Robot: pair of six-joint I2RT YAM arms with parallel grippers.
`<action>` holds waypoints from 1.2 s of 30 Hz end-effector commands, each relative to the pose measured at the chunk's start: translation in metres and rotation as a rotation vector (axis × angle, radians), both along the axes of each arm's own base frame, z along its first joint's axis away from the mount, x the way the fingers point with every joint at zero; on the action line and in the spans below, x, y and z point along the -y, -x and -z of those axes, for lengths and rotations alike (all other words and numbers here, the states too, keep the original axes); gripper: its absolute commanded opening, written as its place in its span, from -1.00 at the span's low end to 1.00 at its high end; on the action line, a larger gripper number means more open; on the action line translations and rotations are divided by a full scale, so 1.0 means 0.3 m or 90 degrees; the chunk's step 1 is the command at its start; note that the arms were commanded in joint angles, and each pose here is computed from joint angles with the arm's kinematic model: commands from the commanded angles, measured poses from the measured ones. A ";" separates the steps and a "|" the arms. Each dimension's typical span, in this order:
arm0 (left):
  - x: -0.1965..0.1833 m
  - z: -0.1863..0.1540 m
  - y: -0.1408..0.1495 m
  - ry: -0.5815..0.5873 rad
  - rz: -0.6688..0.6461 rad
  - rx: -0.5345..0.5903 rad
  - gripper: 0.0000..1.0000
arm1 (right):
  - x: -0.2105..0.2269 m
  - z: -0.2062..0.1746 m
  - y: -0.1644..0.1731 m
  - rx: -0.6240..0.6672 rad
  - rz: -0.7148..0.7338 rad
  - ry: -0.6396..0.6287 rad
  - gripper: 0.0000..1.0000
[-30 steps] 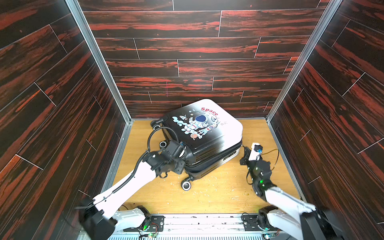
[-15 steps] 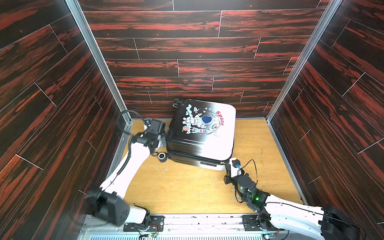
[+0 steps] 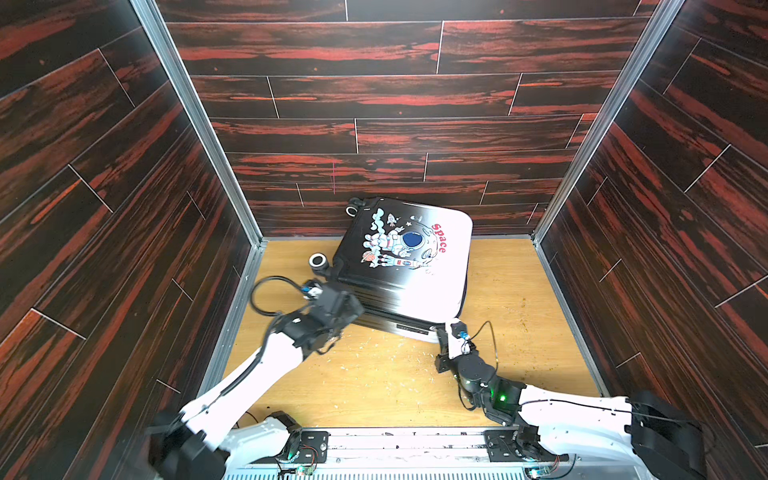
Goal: Open the suitcase zippers
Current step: Adjust the suitcase at the center of the board, then unzip the zipper on the suitcase.
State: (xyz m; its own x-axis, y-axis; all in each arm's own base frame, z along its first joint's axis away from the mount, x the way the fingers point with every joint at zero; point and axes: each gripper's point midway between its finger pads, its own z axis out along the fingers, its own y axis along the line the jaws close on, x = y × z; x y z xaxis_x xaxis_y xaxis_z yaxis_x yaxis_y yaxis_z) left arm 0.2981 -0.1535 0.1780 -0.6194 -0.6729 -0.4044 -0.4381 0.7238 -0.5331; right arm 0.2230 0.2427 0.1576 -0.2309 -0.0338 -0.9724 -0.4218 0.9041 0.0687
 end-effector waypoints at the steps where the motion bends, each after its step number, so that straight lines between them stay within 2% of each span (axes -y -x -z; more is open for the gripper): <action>1: 0.092 -0.018 -0.019 0.092 -0.039 0.014 1.00 | -0.148 -0.158 0.065 0.029 -0.086 -0.092 -1.00; 7: 0.097 0.028 0.003 0.082 -0.061 0.003 0.97 | -0.218 -0.173 0.141 0.025 -0.127 -0.082 -1.00; 12: 0.120 0.129 0.024 0.126 -0.083 -0.025 0.70 | -0.203 -0.122 0.150 -0.005 -0.125 -0.087 -1.00; 14: 0.134 0.151 0.017 0.128 -0.082 -0.033 0.68 | -0.208 -0.115 0.156 -0.009 -0.130 -0.091 -1.00; 22: 0.179 0.187 0.008 0.149 -0.074 -0.039 0.58 | -0.232 -0.140 0.178 -0.004 -0.151 -0.091 -1.00; 26: 0.186 0.218 0.025 0.159 -0.075 -0.052 0.42 | -0.234 -0.141 0.180 -0.004 -0.152 -0.086 -1.00; 31: 0.158 0.202 0.057 0.159 -0.079 -0.043 0.29 | -0.224 -0.144 0.175 -0.001 -0.143 -0.088 -1.00; 36: 0.143 0.229 0.083 0.167 -0.081 -0.046 0.24 | -0.229 -0.152 0.175 0.001 -0.145 -0.093 -1.00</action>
State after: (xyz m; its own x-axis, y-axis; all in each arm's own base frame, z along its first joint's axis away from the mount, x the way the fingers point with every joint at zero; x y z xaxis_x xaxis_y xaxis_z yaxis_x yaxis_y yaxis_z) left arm 0.2839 -0.1964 0.1259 -0.5205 -0.8345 -0.1808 -0.5426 0.4867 -0.6846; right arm 0.1861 0.2867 0.1563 -0.2521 -0.0957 -0.9629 -0.5380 0.8410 0.0573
